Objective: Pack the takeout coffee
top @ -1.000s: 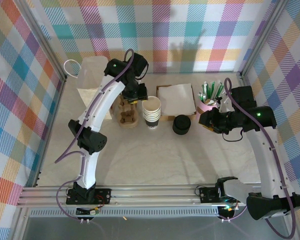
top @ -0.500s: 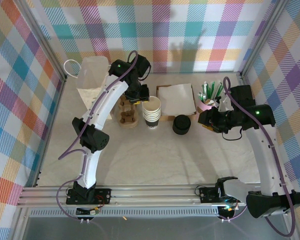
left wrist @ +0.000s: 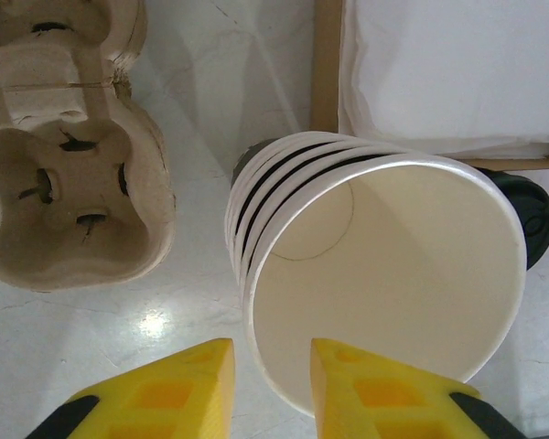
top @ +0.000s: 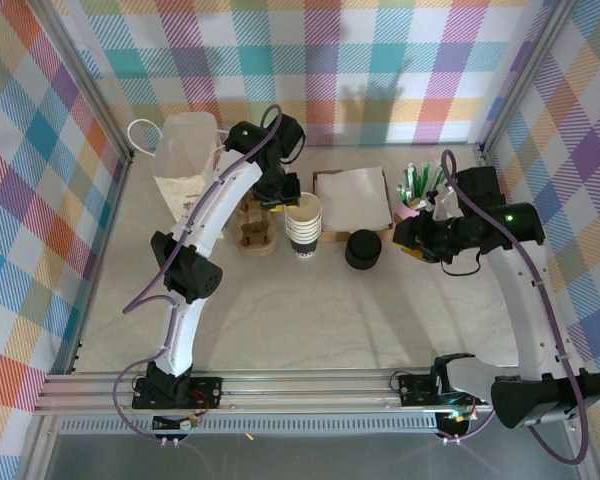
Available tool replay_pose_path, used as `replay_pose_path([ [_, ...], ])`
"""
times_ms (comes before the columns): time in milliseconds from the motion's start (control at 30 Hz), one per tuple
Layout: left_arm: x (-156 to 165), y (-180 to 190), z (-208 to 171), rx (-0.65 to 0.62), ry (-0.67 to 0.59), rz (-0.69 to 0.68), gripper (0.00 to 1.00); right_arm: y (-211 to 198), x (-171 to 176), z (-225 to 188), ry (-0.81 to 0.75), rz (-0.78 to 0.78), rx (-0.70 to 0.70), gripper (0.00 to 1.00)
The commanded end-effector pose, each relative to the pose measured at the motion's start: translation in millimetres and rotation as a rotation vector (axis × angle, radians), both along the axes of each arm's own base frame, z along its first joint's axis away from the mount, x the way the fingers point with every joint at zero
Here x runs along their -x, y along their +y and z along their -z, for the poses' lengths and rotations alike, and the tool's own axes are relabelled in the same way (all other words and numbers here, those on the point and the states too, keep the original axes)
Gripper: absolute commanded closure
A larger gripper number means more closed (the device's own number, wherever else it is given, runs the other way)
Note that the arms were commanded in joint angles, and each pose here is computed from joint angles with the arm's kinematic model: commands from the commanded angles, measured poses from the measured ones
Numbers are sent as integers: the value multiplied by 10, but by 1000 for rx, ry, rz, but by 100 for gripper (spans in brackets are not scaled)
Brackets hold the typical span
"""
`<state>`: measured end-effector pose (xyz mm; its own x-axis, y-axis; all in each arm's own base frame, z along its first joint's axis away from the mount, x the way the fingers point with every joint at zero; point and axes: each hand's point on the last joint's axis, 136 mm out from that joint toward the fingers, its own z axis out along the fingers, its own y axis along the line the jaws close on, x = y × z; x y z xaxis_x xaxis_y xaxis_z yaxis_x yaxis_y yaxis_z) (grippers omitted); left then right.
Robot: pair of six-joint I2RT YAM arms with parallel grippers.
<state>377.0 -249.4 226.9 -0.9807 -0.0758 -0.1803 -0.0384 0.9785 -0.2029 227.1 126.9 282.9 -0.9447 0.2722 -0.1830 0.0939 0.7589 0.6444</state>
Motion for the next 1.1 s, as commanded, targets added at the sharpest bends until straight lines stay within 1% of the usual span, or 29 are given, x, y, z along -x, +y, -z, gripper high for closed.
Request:
replay_pose_path([
  [0,79,49,0,-12,33,12,74,53,-18,-134,-39,-20,-27,63],
  [267,76,68,46,-16,52,8,75,47,-5,-121,-34,-15,-26,62],
  [733,63,70,72,-6,65,0,81,45,7,-119,-35,-16,-25,62],
  [1067,52,118,63,-1,71,-10,81,47,24,-136,-39,-30,-21,61],
])
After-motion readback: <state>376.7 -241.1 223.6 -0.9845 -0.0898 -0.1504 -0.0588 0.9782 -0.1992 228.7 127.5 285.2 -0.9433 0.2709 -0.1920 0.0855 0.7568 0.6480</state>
